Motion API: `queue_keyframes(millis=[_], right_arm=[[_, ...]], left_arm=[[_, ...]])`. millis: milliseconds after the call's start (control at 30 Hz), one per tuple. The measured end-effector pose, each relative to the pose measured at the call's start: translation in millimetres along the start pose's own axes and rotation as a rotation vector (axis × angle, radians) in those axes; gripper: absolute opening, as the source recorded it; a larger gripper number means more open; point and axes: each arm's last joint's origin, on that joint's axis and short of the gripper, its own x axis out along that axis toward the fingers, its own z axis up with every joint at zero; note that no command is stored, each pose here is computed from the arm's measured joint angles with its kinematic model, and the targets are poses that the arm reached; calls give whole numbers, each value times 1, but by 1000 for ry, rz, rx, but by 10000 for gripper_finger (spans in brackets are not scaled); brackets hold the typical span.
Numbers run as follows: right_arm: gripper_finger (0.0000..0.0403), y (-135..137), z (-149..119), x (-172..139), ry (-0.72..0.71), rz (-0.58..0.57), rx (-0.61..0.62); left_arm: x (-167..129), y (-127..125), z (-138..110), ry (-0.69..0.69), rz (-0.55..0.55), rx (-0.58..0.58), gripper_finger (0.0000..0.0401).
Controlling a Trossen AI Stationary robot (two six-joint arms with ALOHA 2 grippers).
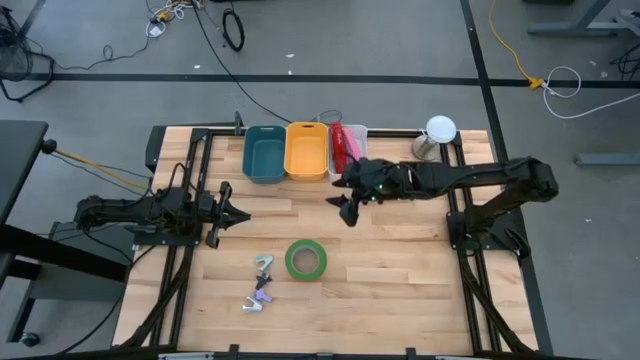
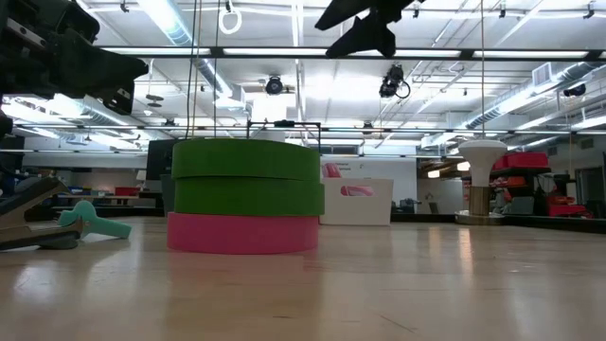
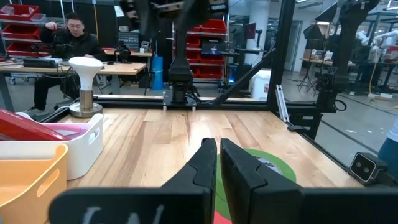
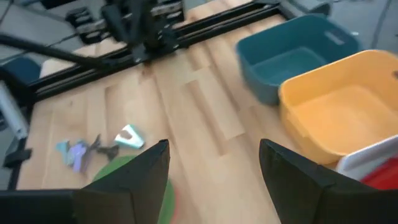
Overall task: Pick and place Stapler, Stapler remover, tape
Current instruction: Put the top green tape into the yellow bin
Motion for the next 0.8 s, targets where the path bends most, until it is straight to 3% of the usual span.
queue_keyframes(millis=[333, 633, 800], right_arm=[[247, 41, -12, 17, 84, -8, -78], [247, 75, 11, 41, 106, 10, -6], [247, 87, 14, 57, 185, 19, 24]], left_arm=[[0, 0, 0, 0, 0, 0, 25], [0, 0, 0, 0, 0, 0, 25], [0, 0, 0, 0, 0, 0, 25]])
